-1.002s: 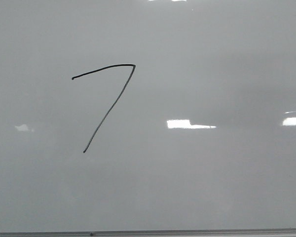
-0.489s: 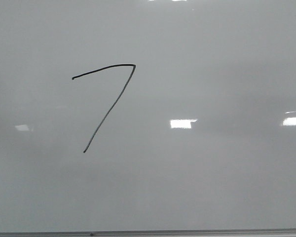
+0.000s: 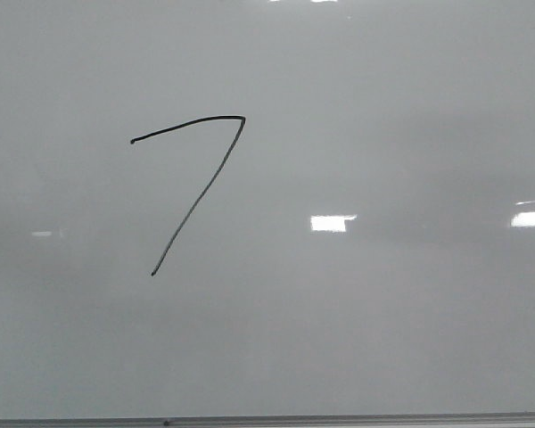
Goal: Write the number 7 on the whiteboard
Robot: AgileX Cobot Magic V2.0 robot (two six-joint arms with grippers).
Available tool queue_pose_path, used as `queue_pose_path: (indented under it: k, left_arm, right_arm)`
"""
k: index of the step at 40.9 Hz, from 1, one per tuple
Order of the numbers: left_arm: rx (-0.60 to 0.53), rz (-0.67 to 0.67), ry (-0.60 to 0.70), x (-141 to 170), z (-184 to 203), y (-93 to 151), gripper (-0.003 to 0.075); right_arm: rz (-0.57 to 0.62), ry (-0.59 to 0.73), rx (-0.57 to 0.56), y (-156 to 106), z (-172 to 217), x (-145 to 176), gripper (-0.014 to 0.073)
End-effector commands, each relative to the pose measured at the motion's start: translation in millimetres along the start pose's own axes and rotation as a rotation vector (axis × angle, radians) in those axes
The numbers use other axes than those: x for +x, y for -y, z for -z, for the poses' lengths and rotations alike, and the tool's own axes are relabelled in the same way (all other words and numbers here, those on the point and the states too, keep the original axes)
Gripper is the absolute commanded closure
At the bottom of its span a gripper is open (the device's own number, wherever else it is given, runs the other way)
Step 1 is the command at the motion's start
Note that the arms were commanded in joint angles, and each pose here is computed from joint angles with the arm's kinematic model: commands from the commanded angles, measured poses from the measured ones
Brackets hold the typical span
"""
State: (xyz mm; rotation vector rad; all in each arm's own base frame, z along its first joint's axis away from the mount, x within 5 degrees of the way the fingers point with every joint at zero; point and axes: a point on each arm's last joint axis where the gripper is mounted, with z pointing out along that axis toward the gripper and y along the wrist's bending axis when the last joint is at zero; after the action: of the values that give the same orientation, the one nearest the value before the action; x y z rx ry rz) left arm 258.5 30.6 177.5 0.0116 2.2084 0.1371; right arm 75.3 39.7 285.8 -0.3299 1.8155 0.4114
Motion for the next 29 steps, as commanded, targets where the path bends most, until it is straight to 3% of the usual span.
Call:
queue_pose_path:
  k: [1,14,17,24,29]
  left_arm:
    - [-0.023,0.025,0.146,-20.3,0.5,-3.4,0.0708]
    - [-0.022,0.025,0.134,-17.4,-3.8,-3.0,0.0701]
    - [-0.021,0.025,0.132,-17.3,-3.8,-3.0,0.0651]
    - [-0.022,0.025,0.134,-17.7,-3.4,-3.0,0.0436]
    - [-0.023,0.025,0.144,-20.0,0.1,-3.3,0.0373]
  right_arm:
    - [-0.019,0.075,0.028,1.7,2.5,-13.0,0.0664]
    - [-0.019,0.073,0.027,1.6,2.5,-12.8,0.0664]
    - [-0.019,0.073,0.027,1.6,2.5,-12.8,0.0664]
    - [-0.019,0.072,0.025,1.4,2.5,-12.6,0.0664]
    - [-0.019,0.072,0.025,1.4,2.5,-12.6,0.0664]
